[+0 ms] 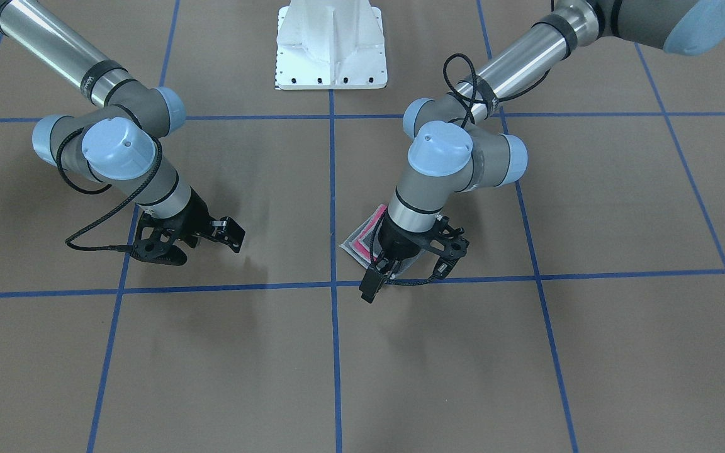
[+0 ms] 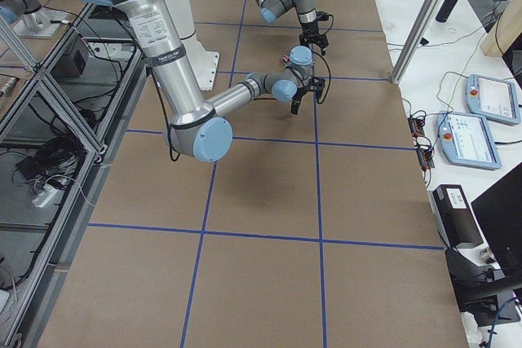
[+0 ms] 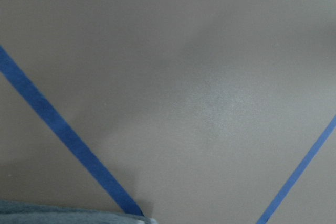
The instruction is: Fold towel twice with both arms
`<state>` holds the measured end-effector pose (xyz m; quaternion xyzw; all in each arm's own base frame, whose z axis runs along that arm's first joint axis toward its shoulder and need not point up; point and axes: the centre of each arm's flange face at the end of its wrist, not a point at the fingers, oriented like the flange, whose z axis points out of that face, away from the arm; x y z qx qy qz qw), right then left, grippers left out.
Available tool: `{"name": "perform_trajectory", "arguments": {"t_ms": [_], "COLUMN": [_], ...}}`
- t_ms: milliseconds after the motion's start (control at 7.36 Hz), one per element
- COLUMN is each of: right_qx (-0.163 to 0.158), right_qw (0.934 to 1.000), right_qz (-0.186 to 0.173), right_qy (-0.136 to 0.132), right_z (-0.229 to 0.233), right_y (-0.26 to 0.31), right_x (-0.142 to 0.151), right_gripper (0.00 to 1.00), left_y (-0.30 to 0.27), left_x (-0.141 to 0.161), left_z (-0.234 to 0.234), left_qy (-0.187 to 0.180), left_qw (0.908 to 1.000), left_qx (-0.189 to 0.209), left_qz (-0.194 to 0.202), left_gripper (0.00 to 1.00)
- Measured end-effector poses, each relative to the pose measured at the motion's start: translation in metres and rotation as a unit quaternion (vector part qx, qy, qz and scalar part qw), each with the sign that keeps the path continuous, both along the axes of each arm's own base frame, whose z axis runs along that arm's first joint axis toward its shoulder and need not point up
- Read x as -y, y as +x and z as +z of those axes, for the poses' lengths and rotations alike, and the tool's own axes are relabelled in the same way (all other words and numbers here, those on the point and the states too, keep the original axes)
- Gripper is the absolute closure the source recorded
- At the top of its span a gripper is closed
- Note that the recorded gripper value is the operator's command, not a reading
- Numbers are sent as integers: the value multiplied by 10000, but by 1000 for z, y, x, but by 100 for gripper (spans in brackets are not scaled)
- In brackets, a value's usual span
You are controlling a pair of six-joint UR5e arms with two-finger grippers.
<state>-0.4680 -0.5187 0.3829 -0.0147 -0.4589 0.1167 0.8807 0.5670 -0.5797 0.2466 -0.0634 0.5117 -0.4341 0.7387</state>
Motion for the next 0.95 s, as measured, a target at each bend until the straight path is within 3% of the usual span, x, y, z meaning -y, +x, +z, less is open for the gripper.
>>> {"name": "perform_trajectory", "arguments": {"t_ms": [679,951], "right_qx": [188,377], "right_qw": [9998,9991], "right_qz": [109,176], "right_qy": [13,-21], "right_z": [-23,-40], "right_y": [14,47], "right_x": [17,34], "right_gripper": [1,1], "left_y": [0,-2], "left_x": [9,12], "left_z": [-3,-2], "left_qy": [24,60], "left_qw": [10000,10000], "left_qx": [11,34], "left_qz": [-30,-27], "left_gripper": [0,0]}}
